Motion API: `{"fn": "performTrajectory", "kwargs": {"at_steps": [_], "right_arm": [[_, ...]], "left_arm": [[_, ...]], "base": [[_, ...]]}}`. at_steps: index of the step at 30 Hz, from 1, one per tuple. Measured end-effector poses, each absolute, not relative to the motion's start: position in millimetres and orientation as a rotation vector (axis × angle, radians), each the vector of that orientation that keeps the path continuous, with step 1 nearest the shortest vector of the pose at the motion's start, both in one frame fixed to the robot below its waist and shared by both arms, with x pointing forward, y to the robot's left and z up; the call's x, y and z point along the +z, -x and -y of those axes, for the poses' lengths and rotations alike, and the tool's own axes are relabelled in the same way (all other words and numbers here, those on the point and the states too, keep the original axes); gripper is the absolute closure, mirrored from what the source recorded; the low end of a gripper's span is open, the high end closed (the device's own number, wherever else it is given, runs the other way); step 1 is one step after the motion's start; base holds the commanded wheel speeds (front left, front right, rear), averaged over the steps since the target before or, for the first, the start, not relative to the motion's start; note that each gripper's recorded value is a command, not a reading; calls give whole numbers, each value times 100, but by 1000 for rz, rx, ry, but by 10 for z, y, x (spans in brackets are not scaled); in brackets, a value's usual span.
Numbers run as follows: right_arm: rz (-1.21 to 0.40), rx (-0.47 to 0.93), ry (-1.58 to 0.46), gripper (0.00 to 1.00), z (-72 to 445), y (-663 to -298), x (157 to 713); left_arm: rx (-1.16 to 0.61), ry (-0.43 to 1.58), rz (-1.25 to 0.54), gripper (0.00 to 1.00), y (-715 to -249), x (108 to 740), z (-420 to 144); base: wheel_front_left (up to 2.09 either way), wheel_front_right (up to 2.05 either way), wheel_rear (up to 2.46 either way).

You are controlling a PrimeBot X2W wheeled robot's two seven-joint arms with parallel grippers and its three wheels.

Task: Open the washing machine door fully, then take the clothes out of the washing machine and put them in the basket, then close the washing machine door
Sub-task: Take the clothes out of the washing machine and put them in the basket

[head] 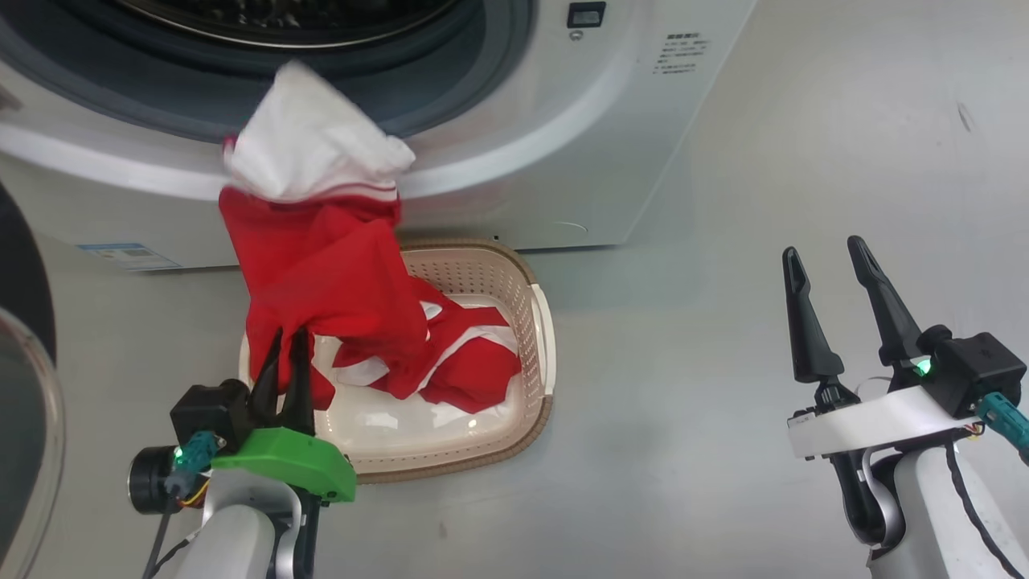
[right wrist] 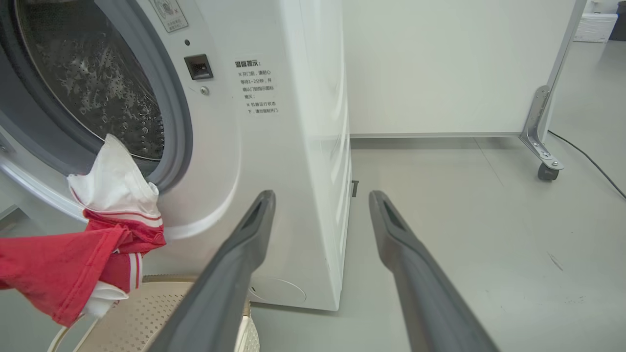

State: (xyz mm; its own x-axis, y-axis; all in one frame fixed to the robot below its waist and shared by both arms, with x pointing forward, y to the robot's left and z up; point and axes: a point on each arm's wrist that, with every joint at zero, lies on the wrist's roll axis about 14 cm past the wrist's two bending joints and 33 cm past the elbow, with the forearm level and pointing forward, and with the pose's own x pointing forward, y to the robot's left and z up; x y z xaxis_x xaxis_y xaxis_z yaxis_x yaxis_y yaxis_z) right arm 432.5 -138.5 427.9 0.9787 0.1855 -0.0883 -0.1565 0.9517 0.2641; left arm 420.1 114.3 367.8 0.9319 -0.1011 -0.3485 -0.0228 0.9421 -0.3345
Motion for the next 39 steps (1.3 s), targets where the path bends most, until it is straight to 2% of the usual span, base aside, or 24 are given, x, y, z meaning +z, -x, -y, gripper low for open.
{"fn": "performTrajectory", "kwargs": {"at_steps": [16,25,35,36,37,38,39], "right_arm": [[-162,85,-247,0,1684,-4414,4018],[-205,40,-244,0,1833,-4429,3832],[-231,14,-232,0,1946,-4470,3701],[-231,15,-232,0,1943,-4475,3699],[-232,16,-231,0,1941,-4480,3696],[-231,17,-230,0,1940,-4487,3696],[-227,18,-230,0,1941,-4499,3705]], "left_arm": [[-60,353,-579,100,-4589,2920,-892],[-63,340,-810,100,-4341,2273,-754],[-54,350,-938,100,-4194,1920,-680],[-54,350,-950,67,-4173,1902,-682],[-52,349,-954,27,-4169,1892,-687],[-53,350,-954,0,-4180,1894,-687],[-56,349,-953,0,-4188,1897,-687]], "base": [[0,0,0],[0,0,0],[0,0,0],[0,0,0],[0,0,0],[0,0,0],[0,0,0]]}}
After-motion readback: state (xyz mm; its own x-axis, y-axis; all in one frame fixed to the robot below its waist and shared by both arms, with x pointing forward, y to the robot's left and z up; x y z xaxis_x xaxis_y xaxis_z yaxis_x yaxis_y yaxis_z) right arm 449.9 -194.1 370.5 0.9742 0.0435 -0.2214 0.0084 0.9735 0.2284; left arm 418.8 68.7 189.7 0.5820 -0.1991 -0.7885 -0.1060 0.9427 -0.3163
